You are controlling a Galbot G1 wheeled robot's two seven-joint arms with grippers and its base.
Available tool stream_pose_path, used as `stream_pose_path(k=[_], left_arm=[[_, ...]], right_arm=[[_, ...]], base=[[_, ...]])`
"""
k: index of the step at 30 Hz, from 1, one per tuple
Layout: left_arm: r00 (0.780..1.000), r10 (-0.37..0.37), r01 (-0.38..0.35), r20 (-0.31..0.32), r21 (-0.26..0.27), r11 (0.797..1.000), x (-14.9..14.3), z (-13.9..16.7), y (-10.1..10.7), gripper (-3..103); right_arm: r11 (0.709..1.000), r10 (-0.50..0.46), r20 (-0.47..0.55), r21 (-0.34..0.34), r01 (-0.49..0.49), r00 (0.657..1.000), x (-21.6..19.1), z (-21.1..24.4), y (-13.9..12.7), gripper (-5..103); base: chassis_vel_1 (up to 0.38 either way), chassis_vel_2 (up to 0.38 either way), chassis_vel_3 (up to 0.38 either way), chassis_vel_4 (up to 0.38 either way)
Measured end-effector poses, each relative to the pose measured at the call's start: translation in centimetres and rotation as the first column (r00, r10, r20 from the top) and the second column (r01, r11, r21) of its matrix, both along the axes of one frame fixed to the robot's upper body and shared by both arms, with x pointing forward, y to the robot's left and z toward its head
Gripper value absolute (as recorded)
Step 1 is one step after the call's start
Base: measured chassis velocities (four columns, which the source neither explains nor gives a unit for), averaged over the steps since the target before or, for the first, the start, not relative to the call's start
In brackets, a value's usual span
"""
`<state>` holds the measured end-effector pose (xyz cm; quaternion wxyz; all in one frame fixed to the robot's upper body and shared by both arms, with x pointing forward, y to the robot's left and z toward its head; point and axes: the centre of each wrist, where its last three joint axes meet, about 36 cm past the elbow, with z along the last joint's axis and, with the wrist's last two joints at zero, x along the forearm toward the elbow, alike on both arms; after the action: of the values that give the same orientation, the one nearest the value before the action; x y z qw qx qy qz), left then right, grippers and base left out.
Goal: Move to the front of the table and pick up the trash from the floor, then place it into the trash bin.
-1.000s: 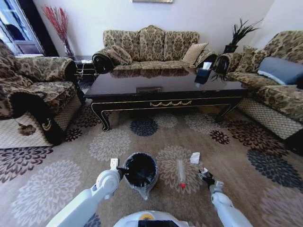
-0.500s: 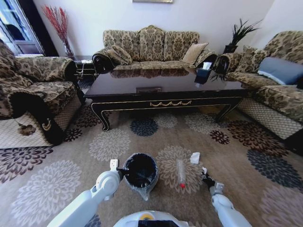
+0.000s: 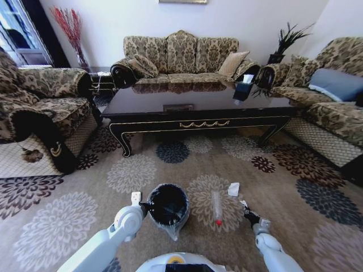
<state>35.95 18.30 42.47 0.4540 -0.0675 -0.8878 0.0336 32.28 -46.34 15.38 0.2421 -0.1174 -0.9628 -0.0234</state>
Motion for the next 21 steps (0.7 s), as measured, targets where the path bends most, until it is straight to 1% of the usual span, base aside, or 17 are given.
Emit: stream_pose_path(k=[4, 9, 13, 14, 15, 16, 17, 18, 20, 21], left_arm=[[1.000, -0.008, 0.008, 0.004, -0.002, 1.000, 0.2, 0.0, -0.4, 0], [0.999, -0.030, 0.030, 0.012, -0.001, 1.000, 0.7, 0.1, -1.2, 0], [0.998, -0.056, 0.056, 0.023, 0.001, 0.998, 1.7, 0.2, -2.6, 0], [0.998, -0.056, 0.056, 0.023, 0.001, 0.998, 1.7, 0.2, -2.6, 0], [0.997, -0.068, 0.068, 0.027, 0.001, 0.998, 2.0, 0.2, -3.3, 0], [0.996, -0.079, 0.079, 0.029, 0.001, 0.997, 2.1, 0.2, -3.9, 0], [0.996, -0.079, 0.079, 0.029, 0.001, 0.997, 2.1, 0.2, -3.9, 0], [0.995, -0.097, 0.097, 0.033, 0.001, 0.995, 2.3, 0.2, -4.8, 0], [0.993, -0.114, 0.114, 0.038, 0.000, 0.993, 2.6, 0.3, -5.7, 0], [0.991, -0.126, 0.127, 0.041, -0.002, 0.992, 2.8, 0.5, -6.3, 0]], right_arm=[[1.000, 0.004, 0.008, -0.006, -0.004, 1.000, -0.6, 0.4, 0.0, 0], [1.000, 0.027, 0.053, -0.009, -0.026, 0.998, -1.1, 2.4, 0.3, 0], [0.997, 0.076, 0.143, 0.017, -0.079, 0.987, -1.6, 5.9, 3.2, 0], [0.997, 0.076, 0.143, 0.017, -0.079, 0.987, -1.6, 5.9, 3.2, 0], [0.994, 0.099, 0.182, 0.026, -0.106, 0.978, -1.7, 7.5, 4.5, 0], [0.992, 0.111, 0.200, 0.029, -0.120, 0.973, -1.8, 8.3, 5.2, 0], [0.992, 0.111, 0.200, 0.029, -0.120, 0.973, -1.8, 8.3, 5.2, 0], [0.989, 0.133, 0.234, 0.032, -0.144, 0.963, -1.8, 9.9, 6.3, 0], [0.985, 0.155, 0.269, 0.033, -0.170, 0.951, -1.8, 11.6, 7.4, 0], [0.980, 0.175, 0.301, 0.034, -0.194, 0.937, -1.7, 13.2, 8.4, 0]], base=[[0.000, 0.000, 0.000, 0.000], [0.000, 0.000, 0.000, 0.000], [0.000, 0.000, 0.000, 0.000], [0.000, 0.000, 0.000, 0.000], [0.000, 0.000, 0.000, 0.000], [0.000, 0.000, 0.000, 0.000], [0.000, 0.000, 0.000, 0.000], [0.000, 0.000, 0.000, 0.000], [0.000, 0.000, 0.000, 0.000], [0.000, 0.000, 0.000, 0.000]])
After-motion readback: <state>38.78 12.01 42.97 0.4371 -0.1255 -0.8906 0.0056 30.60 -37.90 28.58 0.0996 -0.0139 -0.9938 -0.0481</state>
